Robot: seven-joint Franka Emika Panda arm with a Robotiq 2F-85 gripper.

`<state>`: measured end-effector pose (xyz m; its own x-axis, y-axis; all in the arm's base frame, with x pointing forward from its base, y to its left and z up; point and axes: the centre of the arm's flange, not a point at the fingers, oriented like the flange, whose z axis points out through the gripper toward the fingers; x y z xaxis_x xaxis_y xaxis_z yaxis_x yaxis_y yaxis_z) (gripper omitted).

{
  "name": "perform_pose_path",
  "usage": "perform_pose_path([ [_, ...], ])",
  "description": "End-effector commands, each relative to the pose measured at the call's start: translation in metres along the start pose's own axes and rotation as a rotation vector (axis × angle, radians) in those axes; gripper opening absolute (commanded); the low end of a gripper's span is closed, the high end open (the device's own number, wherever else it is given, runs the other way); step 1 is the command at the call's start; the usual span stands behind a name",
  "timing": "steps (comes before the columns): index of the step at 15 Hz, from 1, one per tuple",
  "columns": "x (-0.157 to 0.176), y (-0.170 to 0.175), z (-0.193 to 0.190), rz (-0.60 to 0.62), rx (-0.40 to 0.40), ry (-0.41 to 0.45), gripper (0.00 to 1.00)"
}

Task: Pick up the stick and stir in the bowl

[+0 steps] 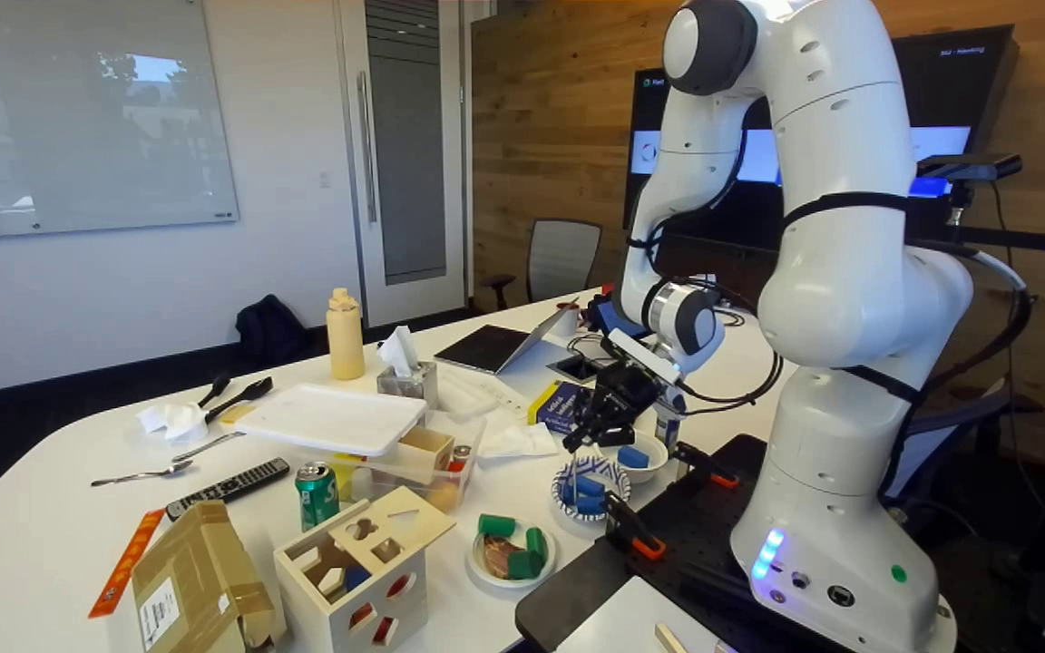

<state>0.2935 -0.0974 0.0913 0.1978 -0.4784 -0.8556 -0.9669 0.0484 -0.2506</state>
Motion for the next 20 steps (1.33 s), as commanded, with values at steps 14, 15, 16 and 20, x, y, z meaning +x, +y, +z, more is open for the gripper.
perform_pose_path([
  [14, 0.006, 0.001, -0.015, -0.045, 0.013, 0.211, 0.02],
  [15, 0.006, 0.001, -0.013, -0.036, 0.015, 0.182, 0.02],
  [16, 0.006, 0.001, -0.010, -0.029, 0.021, 0.150, 0.02],
  [20, 0.006, 0.003, 0.001, -0.006, 0.041, 0.018, 0.02],
])
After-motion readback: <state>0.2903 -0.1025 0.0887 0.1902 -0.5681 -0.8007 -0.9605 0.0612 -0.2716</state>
